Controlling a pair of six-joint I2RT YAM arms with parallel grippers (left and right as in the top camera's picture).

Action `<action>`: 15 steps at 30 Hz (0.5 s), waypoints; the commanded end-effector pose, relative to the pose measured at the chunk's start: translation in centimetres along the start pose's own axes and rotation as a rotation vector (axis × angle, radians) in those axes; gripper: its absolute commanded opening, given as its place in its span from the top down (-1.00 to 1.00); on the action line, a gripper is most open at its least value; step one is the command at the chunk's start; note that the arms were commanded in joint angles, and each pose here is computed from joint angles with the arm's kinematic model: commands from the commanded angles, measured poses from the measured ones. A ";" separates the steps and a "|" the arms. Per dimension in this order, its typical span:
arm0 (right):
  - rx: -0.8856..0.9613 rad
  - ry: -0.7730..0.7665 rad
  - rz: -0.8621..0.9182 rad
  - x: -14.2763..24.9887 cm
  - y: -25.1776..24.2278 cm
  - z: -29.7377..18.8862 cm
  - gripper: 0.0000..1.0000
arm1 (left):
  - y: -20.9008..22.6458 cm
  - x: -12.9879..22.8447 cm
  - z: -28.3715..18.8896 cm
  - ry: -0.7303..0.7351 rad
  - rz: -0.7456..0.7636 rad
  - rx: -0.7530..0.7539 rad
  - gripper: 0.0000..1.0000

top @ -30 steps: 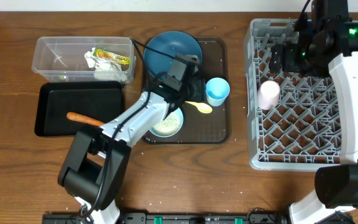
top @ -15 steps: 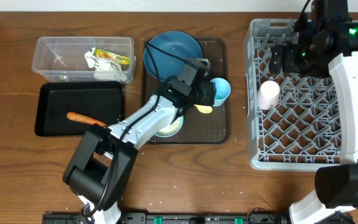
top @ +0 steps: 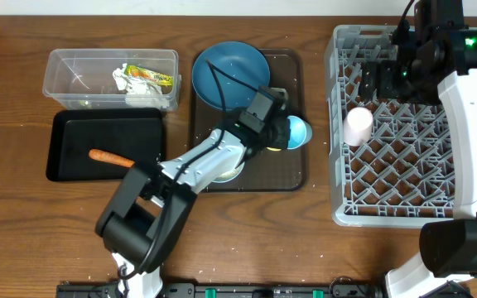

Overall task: Sort waste into correct bins and load items into the dishwasher rack
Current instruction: 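Reach the left gripper to the blue cup and grasp it, then lift the blue cup and pass it to the right gripper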

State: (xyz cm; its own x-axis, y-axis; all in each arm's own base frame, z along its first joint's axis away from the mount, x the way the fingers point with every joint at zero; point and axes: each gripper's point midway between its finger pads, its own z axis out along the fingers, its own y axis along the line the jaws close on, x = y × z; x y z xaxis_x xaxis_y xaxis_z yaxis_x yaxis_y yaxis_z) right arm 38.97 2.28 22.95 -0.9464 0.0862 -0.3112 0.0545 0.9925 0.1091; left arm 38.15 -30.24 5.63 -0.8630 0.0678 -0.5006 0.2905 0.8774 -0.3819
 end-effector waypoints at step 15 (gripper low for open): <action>-0.869 -0.193 -0.530 0.4 17.9 -1.8 -0.98 | -3.8 -5.6 -19.9 0.021 -0.098 0.740 0.88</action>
State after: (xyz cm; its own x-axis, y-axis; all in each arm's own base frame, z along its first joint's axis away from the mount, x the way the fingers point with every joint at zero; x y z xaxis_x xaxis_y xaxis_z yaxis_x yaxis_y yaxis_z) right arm 41.60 15.49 24.45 -0.7952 -0.2003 -0.5723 -0.5000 0.7506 0.4319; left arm 36.80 -23.43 21.60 -0.8793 -0.0773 -0.4699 0.3408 0.5871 -0.7343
